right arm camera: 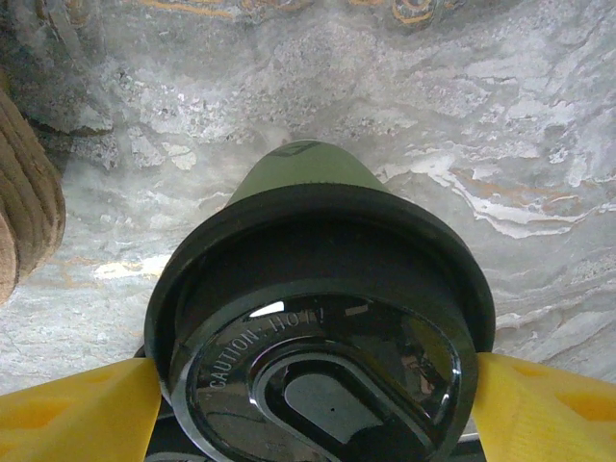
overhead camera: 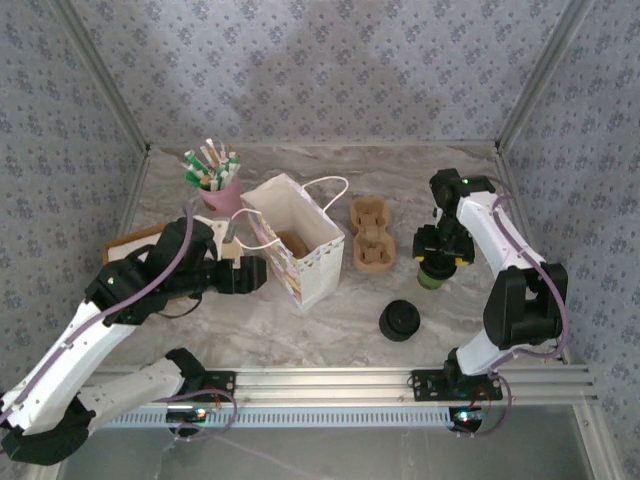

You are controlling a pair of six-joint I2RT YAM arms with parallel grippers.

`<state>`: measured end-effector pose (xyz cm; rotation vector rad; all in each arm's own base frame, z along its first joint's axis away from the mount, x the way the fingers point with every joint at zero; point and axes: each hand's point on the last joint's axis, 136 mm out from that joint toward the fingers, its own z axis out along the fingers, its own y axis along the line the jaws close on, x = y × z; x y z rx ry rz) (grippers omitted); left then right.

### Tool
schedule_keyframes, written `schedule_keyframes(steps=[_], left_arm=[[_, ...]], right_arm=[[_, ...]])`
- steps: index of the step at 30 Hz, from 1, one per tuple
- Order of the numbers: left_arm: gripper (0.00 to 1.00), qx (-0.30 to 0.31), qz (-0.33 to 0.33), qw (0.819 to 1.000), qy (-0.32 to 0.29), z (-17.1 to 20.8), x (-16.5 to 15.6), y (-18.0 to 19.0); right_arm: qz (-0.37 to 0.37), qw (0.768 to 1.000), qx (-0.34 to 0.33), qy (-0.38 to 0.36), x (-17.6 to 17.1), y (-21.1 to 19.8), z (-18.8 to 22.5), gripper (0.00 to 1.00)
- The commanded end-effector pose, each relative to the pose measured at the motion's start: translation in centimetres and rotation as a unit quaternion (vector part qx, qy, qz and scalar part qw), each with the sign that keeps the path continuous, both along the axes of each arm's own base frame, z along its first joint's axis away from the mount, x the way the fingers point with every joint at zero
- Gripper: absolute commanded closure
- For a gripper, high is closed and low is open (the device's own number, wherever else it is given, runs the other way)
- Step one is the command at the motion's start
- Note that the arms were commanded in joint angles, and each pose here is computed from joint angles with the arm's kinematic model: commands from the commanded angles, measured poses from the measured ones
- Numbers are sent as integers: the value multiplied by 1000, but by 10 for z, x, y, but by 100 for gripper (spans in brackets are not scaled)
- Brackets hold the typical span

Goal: Pack the takeout coffee

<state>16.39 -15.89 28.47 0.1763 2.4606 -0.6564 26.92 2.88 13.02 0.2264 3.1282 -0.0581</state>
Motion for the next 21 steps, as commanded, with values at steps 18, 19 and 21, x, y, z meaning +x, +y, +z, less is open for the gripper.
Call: schedule_keyframes(steps=[18,19,21], left_arm=[[11,-14,-11,1000,-8,6,1,-1],[11,-14,-11,1000,-8,6,1,-1],[11,-15,-12,1000,-7,6,1,-1]], right_arm=[[-5,1000,6,5,2,-6,0,16],[-6,1000,7,4,2,-6,0,16],[-7,1000,7,6,2,-6,-1,16]])
